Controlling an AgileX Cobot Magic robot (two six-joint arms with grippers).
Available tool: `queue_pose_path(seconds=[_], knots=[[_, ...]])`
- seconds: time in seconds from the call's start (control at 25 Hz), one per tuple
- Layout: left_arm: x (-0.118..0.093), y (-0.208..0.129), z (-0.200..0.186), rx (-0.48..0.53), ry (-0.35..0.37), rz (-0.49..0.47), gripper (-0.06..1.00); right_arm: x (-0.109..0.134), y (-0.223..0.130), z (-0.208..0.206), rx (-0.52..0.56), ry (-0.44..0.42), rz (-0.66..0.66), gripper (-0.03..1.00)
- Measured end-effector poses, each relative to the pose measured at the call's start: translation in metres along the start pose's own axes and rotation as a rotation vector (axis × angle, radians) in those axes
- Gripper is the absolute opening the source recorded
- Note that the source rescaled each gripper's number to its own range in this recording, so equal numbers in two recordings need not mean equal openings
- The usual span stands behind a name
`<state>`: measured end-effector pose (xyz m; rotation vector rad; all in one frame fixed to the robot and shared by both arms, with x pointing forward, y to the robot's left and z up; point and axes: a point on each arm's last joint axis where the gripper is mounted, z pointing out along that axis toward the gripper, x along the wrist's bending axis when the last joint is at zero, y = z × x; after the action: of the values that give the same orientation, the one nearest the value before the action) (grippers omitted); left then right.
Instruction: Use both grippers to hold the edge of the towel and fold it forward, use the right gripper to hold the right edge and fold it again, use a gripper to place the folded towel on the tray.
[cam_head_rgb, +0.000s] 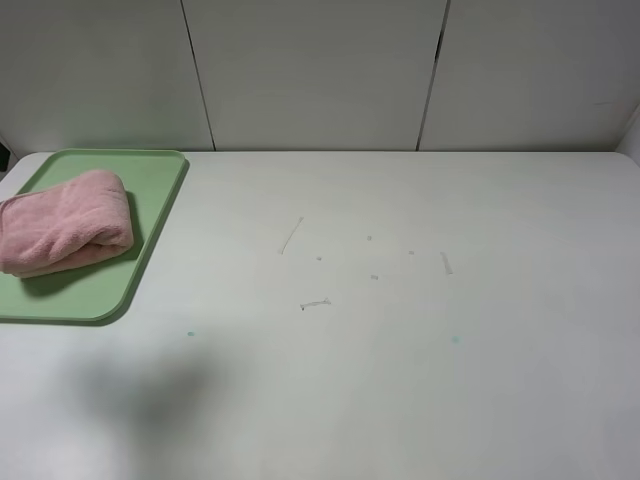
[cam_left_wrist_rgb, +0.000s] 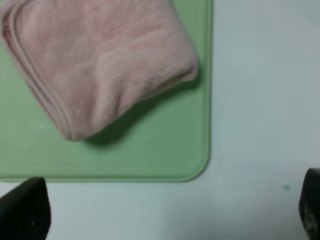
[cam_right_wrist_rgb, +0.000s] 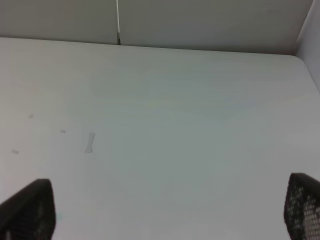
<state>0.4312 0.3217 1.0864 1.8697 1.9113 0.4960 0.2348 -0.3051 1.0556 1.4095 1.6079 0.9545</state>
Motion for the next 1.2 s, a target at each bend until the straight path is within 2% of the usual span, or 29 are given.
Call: queue_pose_path(seconds=[0.44, 0.6, 0.8, 0.96, 1.2], knots=[[-0.018, -0.057, -0.035, -0.162, -0.049, -0.001, 1.0, 0.0, 0.0, 0.0, 0.0, 0.0, 0.0, 1.0], [-0.029, -0.087, -0.042, -0.17, -0.101, 0.068, 1.0, 0.0, 0.0, 0.0, 0.0, 0.0, 0.0, 1.0], [-0.032, -0.113, -0.042, -0.14, -0.126, 0.099, 1.0, 0.0, 0.0, 0.0, 0.0, 0.0, 0.0, 1.0], [-0.033, -0.142, -0.042, -0.186, -0.128, 0.132, 1.0, 0.0, 0.0, 0.0, 0.0, 0.0, 0.0, 1.0], [-0.035, -0.156, -0.054, -0.288, -0.139, 0.187, 1.0, 0.0, 0.0, 0.0, 0.0, 0.0, 0.0, 1.0]])
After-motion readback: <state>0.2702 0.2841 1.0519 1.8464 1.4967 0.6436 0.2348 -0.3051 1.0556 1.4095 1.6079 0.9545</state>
